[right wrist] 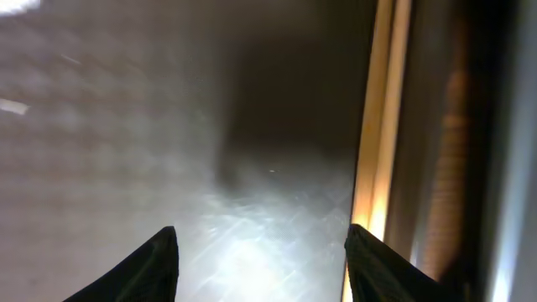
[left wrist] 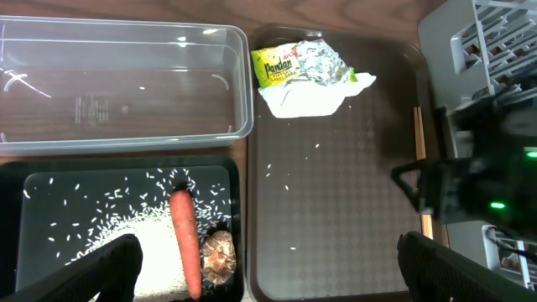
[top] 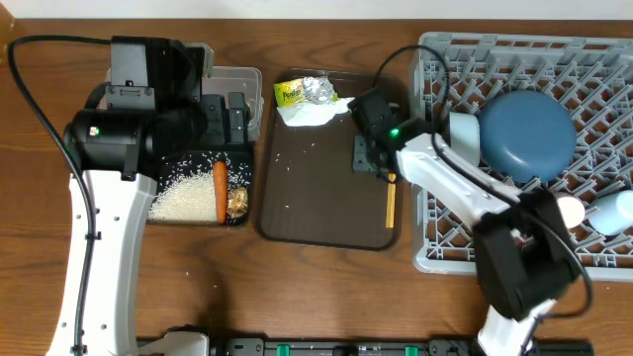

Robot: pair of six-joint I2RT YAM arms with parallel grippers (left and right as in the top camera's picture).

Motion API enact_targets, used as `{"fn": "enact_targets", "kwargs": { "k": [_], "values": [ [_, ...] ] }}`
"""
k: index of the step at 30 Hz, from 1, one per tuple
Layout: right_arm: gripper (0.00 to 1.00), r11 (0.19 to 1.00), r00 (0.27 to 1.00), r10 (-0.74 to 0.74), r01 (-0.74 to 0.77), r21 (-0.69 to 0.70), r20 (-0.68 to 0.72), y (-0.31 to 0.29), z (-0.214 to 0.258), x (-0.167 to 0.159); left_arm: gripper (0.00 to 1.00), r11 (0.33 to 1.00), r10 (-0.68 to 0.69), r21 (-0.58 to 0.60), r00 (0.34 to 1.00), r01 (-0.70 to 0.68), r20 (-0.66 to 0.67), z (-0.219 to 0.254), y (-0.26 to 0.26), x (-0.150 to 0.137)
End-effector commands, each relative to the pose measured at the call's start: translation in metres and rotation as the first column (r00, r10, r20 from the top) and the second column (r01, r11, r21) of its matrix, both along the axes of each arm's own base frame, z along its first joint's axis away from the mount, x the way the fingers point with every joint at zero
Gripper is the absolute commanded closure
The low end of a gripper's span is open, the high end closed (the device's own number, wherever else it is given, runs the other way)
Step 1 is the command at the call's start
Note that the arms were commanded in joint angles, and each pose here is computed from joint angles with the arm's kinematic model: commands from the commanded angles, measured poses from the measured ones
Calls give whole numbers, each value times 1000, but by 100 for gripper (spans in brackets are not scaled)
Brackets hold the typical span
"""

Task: Sort waste into correct bins and load items into the dishwasher rack
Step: 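Close the right gripper on the chopsticks and lift them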

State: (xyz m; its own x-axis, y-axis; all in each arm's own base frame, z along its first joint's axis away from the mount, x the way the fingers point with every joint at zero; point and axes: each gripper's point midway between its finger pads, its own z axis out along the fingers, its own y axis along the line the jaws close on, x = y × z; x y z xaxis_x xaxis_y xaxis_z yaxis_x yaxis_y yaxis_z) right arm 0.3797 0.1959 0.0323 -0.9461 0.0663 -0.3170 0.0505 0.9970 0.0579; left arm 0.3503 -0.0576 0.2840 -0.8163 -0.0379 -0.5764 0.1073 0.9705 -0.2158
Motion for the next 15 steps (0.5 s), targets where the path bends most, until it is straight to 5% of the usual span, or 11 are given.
{"fn": "enact_targets", "kwargs": {
  "k": [1,8,15],
  "values": [
    [48,999,997,34,-36,-34,-64,-6,-27,-4,2,1000,-2,-4,1000,2,-1,0,-1,0],
    [55,999,999,11,-13,-51,-37,-13,-24,6,2,1000,-2,-4,1000,2,-1,0,-1,0],
    [59,977,984,175,-179,-117,-46,-16,-23,5,2,1000,-2,-4,1000,2,-1,0,-1,0]
  ]
}}
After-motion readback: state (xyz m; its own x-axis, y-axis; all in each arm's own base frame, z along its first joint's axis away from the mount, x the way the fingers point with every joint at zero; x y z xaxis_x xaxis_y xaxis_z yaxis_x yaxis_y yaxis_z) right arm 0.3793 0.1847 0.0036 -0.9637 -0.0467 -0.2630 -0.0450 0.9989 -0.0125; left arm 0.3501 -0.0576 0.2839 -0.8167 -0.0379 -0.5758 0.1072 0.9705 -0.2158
